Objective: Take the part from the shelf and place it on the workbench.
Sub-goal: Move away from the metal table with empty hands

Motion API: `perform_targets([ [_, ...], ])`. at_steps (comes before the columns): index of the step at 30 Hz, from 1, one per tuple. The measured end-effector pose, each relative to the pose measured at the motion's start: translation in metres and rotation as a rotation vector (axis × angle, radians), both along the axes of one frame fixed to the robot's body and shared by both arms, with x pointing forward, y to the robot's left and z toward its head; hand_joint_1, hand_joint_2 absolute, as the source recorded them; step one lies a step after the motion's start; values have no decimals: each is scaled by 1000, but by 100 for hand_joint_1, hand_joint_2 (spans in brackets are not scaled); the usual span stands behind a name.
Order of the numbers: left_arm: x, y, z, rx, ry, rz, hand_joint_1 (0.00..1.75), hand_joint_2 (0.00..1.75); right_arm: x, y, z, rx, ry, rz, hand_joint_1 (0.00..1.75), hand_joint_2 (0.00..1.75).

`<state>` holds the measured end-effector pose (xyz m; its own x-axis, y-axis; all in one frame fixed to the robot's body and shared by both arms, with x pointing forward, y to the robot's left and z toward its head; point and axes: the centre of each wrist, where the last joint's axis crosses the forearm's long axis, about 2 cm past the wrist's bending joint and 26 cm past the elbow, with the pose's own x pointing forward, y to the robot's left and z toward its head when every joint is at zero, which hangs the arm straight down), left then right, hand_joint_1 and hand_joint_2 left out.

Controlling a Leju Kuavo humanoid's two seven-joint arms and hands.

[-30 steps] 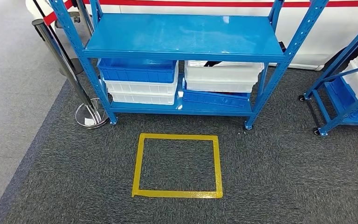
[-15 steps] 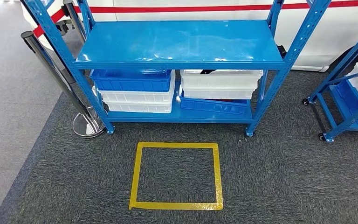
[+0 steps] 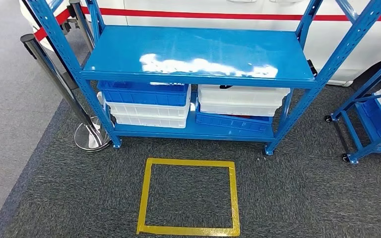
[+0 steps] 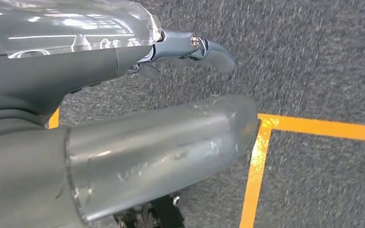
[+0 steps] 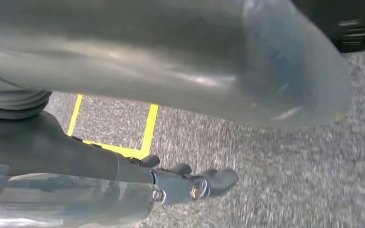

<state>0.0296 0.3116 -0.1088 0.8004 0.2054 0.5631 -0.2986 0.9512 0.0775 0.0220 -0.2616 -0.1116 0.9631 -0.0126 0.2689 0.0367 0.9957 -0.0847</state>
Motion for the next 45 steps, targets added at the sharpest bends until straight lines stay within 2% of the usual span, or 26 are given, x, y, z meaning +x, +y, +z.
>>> perform_targets([
  [45,1,-1,0,1,13,2,0,0,-1,4,0,9,9,4,0,0],
])
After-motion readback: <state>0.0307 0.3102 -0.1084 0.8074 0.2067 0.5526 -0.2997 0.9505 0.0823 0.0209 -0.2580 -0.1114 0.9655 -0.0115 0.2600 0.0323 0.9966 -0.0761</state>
